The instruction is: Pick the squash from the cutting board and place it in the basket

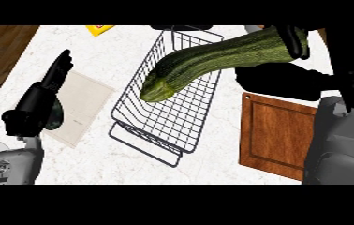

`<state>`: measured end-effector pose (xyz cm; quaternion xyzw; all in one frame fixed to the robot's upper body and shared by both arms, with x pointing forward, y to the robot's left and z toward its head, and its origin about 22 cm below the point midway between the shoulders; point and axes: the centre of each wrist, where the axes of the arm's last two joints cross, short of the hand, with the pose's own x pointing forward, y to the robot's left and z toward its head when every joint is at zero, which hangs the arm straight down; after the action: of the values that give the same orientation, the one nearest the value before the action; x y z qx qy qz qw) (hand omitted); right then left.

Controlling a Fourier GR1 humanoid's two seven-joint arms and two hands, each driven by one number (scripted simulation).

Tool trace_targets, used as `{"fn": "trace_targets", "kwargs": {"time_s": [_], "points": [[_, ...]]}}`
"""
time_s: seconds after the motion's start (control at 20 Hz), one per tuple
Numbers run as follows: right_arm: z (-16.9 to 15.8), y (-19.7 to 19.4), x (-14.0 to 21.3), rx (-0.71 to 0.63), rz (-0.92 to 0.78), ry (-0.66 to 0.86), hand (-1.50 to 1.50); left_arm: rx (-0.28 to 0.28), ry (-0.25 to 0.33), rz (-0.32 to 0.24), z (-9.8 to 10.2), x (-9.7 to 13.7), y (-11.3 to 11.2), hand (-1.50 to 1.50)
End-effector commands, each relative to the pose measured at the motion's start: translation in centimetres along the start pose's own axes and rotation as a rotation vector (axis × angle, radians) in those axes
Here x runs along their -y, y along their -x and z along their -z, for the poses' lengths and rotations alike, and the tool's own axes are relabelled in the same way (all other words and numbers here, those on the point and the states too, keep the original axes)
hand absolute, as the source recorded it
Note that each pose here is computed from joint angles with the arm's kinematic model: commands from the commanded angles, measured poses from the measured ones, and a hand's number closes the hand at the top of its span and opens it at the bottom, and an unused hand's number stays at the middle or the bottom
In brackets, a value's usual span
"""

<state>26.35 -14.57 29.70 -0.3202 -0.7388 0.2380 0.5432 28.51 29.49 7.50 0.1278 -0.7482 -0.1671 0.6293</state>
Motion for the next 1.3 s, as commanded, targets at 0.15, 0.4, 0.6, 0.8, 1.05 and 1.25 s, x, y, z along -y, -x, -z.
{"fn": "trace_targets", "kwargs": {"time_s": [0.15, 0.4, 0.6, 0.8, 1.05, 1.25], "points": [[2.9, -6.1, -3.5, -0.094, -0.007, -0.079, 1.50, 0.023, -0.007, 0.009, 0.2, 1.2, -0.1, 0.00], [7.0, -6.0, -5.2, -0.123, -0.030, -0.193, 1.50, 0.014, 0.002, -0.016, -0.2, 1.3, 1.0, 0.00], [6.6, -6.3, -7.4, -0.203, -0.044, -0.277, 1.50, 0.022, 0.009, -0.008, 0.5, 0.6, -0.4, 0.00], [5.9, -7.2, -8.0, -0.242, -0.188, -0.307, 1.50, 0.001, -0.016, -0.007, 0.5, 1.3, -0.3, 0.00], [6.3, -6.4, -8.7, -0.260, -0.402, -0.302, 1.50, -0.002, -0.014, -0.004, 0.4, 0.2, 0.1, 0.00], [6.8, -7.5, -10.3, -0.215, -0.496, -0.363, 1.50, 0.024, -0.015, 0.005, 1.8, 2.2, -1.0, 0.00]]}}
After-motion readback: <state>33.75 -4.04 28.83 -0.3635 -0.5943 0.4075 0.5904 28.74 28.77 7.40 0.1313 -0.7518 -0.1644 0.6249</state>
